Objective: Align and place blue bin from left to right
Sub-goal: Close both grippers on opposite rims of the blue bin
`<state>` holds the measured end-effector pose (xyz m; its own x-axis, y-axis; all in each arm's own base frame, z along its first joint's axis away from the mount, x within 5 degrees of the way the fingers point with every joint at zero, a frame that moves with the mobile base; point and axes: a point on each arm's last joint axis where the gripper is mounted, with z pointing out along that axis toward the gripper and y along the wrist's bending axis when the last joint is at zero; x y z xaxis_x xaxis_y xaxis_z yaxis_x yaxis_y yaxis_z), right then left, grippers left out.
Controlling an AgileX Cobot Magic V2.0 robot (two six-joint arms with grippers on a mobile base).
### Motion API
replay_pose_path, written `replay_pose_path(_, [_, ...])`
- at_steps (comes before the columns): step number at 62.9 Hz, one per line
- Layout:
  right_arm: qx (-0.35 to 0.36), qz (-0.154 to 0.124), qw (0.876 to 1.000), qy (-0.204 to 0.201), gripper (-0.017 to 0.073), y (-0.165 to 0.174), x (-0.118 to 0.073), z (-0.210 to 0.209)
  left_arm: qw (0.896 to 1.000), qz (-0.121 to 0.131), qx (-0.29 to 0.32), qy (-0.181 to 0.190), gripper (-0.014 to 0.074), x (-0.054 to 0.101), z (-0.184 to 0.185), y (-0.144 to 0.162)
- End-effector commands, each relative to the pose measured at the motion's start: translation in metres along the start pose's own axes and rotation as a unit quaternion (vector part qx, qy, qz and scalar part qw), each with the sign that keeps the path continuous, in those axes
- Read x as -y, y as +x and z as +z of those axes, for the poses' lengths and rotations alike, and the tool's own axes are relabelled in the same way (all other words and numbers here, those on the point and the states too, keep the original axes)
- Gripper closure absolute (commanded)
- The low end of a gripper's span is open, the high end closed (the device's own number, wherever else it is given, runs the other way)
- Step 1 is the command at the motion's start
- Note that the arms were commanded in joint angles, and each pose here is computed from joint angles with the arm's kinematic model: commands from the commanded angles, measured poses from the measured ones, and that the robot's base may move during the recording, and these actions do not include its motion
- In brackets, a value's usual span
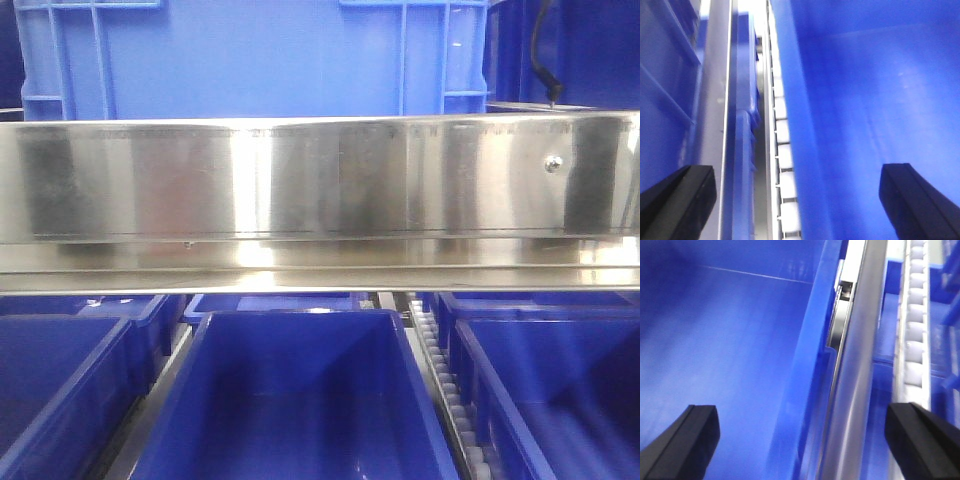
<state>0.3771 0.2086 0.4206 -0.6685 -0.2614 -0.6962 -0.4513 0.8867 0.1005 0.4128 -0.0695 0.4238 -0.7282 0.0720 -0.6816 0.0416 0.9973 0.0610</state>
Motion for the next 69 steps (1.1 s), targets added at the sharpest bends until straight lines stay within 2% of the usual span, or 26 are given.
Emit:
replay_pose_path(1, [0.026, -0.001, 1.0, -0.006, -0.001, -0.005, -0.002, 0.007, 1.0, -0.016, 0.012, 0.012, 0.0038, -0.003, 0.004, -0.003])
replay_pose_path(8, [0.023, 0.0, 1.0, -0.011, -0.001, -0.004, -0.004, 0.018, 0.999, -0.024, 0.002, 0.023, 0.0038, -0.004, 0.012, -0.002])
replay_pose_path(35, [0.016, 0.004, 1.0, -0.013, -0.001, -0.002, -0.003, 0.042, 0.999, -0.025, -0.007, 0.028, 0.0039, -0.001, 0.029, -0.001])
replay_pose_path(41, [0.012, 0.004, 1.0, -0.013, 0.0022, -0.001, -0.003, 0.046, 0.999, -0.025, -0.011, 0.029, 0.0067, 0.0, 0.031, 0.0])
replay_pose_path(45, [0.012, 0.006, 1.0, -0.016, 0.0096, -0.001, -0.004, 0.046, 0.999, -0.027, -0.013, 0.033, 0.0119, 0.0, 0.031, 0.0])
replay_pose_path(49, [0.012, 0.006, 1.0, -0.017, 0.0203, -0.001, -0.004, 0.046, 0.999, -0.028, -0.012, 0.034, 0.0234, 0.001, 0.031, 0.0])
replay_pose_path(54, [0.011, 0.007, 1.0, -0.019, 0.0398, -0.001, -0.004, 0.046, 0.999, -0.03, -0.009, 0.039, 0.0416, 0.002, 0.031, 0.0])
replay_pose_path(57, [0.008, 0.01, 1.0, -0.024, 0.0536, 0.0, -0.005, 0.046, 0.999, -0.03, -0.008, 0.041, 0.0565, 0.002, 0.031, -0.001])
replay_pose_path(59, [0.008, 0.011, 1.0, -0.027, 0.0634, 0.0, -0.005, 0.046, 0.999, -0.03, -0.008, 0.041, 0.0705, 0.002, 0.031, -0.001])
replay_pose_path(62, [0.007, 0.012, 1.0, -0.028, 0.0725, 0.0, -0.006, 0.046, 0.999, -0.03, -0.008, 0.041, 0.0703, 0.002, 0.031, -0.001])
replay_pose_path(69, [0.007, 0.018, 0.999, -0.029, 0.0711, 0.0, -0.006, 0.046, 0.998, -0.037, -0.005, 0.056, 0.0704, 0.005, 0.031, -0.001])
